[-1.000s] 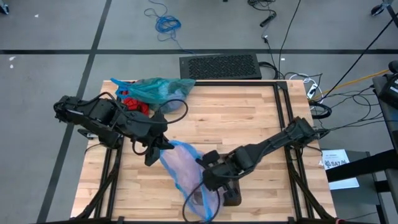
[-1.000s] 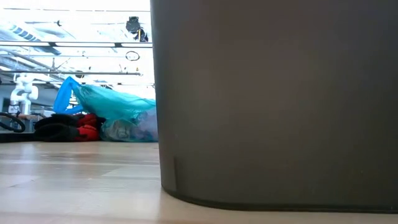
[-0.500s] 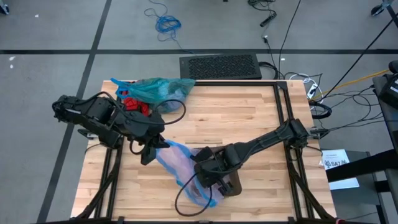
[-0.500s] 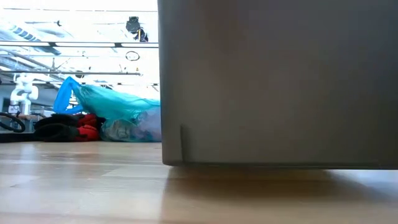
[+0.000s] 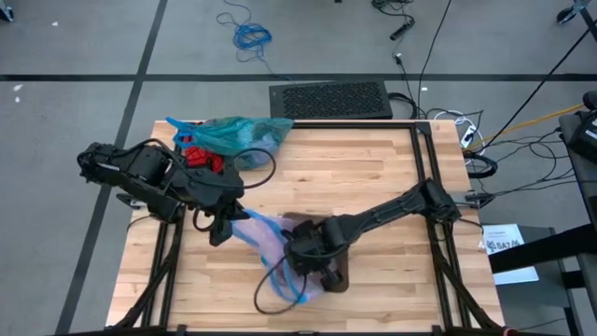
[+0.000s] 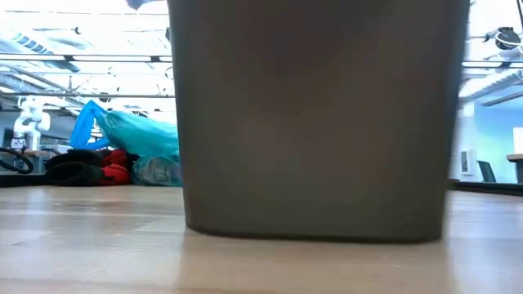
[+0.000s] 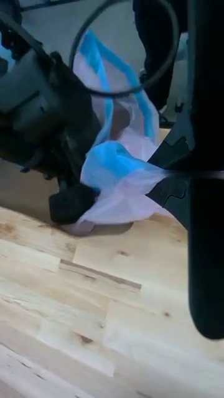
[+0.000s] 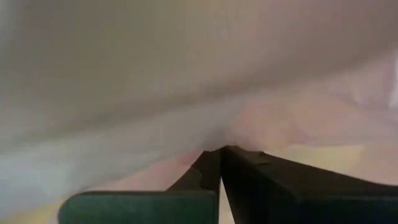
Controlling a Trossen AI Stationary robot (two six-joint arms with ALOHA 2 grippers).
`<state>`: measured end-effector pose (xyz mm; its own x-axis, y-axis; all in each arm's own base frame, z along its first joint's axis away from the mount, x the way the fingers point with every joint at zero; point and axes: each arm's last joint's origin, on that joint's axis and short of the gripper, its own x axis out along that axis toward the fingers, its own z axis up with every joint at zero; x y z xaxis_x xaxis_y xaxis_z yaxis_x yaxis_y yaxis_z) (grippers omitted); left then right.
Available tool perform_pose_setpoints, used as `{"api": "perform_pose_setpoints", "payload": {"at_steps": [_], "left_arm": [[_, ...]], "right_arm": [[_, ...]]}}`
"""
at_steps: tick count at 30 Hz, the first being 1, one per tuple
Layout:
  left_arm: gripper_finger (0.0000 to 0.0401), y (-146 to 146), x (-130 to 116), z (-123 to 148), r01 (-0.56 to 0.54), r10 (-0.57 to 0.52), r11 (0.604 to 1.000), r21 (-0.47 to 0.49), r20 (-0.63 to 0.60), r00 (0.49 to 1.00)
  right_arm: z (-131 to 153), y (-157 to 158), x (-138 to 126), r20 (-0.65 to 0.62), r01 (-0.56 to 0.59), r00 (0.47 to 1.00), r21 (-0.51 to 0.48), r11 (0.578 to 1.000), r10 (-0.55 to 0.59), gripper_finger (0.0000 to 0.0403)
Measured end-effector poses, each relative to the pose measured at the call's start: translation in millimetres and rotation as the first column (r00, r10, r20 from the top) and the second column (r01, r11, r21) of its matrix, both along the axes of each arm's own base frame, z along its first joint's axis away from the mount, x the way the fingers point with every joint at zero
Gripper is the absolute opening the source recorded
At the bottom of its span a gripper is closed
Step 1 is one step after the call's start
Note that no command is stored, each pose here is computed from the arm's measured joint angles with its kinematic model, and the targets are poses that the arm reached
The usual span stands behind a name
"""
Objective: Place trash/remove bag and relplace
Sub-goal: Insert the new pink trash bag into the black trash bin
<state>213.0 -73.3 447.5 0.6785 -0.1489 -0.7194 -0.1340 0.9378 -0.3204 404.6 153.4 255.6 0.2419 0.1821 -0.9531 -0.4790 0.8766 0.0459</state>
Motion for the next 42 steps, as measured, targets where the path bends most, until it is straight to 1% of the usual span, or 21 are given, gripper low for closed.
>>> {"api": "perform_pose_setpoints", "payload": {"at_steps": [2,5,13,16,19,22,25,26,28,30,31,33,36,38,39,40,42], "left_arm": [[0.0000,0,-1,-1,-0.006,0.006,1.000,0.001,-0.018,1.000],[0.0000,1,-2,-2,-0.017,0.017,1.000,0.001,-0.034,0.999],[0.0000,1,-3,-3,-0.022,0.022,1.000,0.004,-0.039,0.999],[0.0000,1,-3,-3,-0.024,0.024,1.000,0.005,-0.039,0.999],[0.0000,1,-2,-2,-0.032,0.032,0.999,0.010,-0.035,0.999],[0.0000,1,-2,-2,-0.034,0.034,0.999,0.011,-0.032,0.999],[0.0000,1,-1,-3,-0.046,0.046,0.999,0.013,-0.033,0.998],[0.0000,2,-1,-3,-0.061,0.061,0.998,0.016,-0.033,0.998],[0.0000,2,0,-3,-0.083,0.084,0.996,0.029,-0.027,0.996],[0.0000,2,0,-3,-0.092,0.092,0.995,0.035,-0.024,0.995],[0.0000,3,0,-3,-0.095,0.096,0.995,0.039,-0.022,0.995],[0.0000,3,0,-4,-0.105,0.106,0.993,0.049,-0.019,0.994],[0.0000,3,2,-9,-0.110,0.112,0.992,0.068,-0.030,0.993],[0.0000,2,4,-13,-0.094,0.097,0.992,0.084,-0.031,0.995],[0.0000,2,6,-15,-0.090,0.093,0.992,0.087,-0.029,0.995],[0.0000,1,8,-19,-0.085,0.088,0.992,0.091,-0.030,0.996],[0.0000,0,11,-24,-0.069,0.074,0.992,0.102,-0.043,0.996]], "right_arm": [[-1,-4,1,-0.011,0.029,1.000,-0.002,1.000,-0.029,0.0000],[7,-7,-1,0.003,0.042,0.999,0.004,0.999,-0.042,0.0000],[43,-9,-5,0.034,0.078,0.996,0.024,0.997,-0.079,0.0000],[55,-11,-8,0.016,0.137,0.990,0.037,0.990,-0.137,0.0000],[65,-13,-14,-0.034,0.225,0.974,0.044,0.973,-0.224,0.0000],[76,-16,-24,-0.103,0.311,0.946,0.025,0.950,-0.307,0.0007],[92,-20,-35,-0.159,0.401,0.905,0.005,0.916,-0.396,0.0027],[97,-20,-35,-0.152,0.437,0.890,0.023,0.899,-0.429,0.0035],[113,-22,-40,-0.132,0.515,0.855,0.094,0.852,-0.502,0.0056],[130,-24,-42,-0.104,0.571,0.821,0.205,0.795,-0.562,0.0079],[138,-26,-43,-0.100,0.597,0.799,0.254,0.761,-0.593,0.0090],[149,-31,-46,-0.100,0.649,0.748,0.318,0.691,-0.656,0.0115],[164,-34,-41,-0.065,0.671,0.681,0.453,0.587,-0.729,0.0154],[171,-34,-33,-0.056,0.663,0.642,0.541,0.517,-0.764,0.0178],[172,-34,-29,-0.058,0.661,0.623,0.571,0.486,-0.780,0.0190],[171,-33,-26,-0.071,0.679,0.594,0.579,0.452,-0.801,0.0201],[161,-32,-22,-0.110,0.742,0.522,0.548,0.387,-0.846,0.0219]]}}
